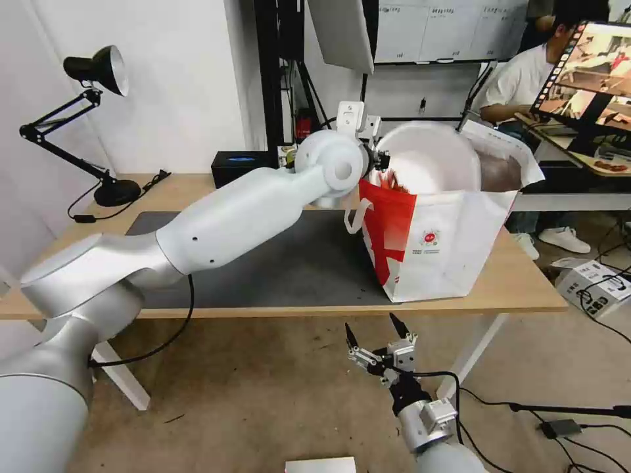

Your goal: Pick up the trash from the table and place it into the takeout bag.

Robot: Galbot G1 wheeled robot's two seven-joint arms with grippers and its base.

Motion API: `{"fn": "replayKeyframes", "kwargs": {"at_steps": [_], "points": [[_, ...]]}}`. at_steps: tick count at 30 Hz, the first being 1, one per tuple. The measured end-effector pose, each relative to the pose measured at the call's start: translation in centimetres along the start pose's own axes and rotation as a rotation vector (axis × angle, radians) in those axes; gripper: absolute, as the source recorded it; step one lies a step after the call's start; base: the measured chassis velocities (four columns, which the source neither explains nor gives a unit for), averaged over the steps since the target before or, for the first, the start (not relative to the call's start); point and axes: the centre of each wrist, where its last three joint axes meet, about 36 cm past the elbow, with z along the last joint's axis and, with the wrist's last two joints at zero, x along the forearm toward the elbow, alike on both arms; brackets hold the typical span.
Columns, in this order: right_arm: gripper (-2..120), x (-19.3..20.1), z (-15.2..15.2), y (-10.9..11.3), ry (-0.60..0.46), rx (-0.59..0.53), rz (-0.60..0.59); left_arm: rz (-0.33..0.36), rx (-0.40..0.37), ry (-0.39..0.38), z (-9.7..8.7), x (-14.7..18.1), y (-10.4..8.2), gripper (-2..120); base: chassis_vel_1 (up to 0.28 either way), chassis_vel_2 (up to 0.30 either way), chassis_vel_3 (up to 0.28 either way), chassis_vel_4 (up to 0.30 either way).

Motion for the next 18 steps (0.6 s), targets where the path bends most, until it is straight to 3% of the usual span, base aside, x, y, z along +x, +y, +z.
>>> {"fn": "replayKeyframes", "kwargs": {"at_steps": [4,18], "points": [[100,0.0,0.0,0.0,0.0,0.0,0.0,0.004,0.001,0.02,-0.6,0.5,0.0,45,0.0,0.0,0.0,0.0],[100,0.0,0.0,0.0,0.0,0.0,0.0,0.032,0.027,-0.062,-1.2,3.5,2.2,96,0.0,0.0,0.0,0.0]]}}
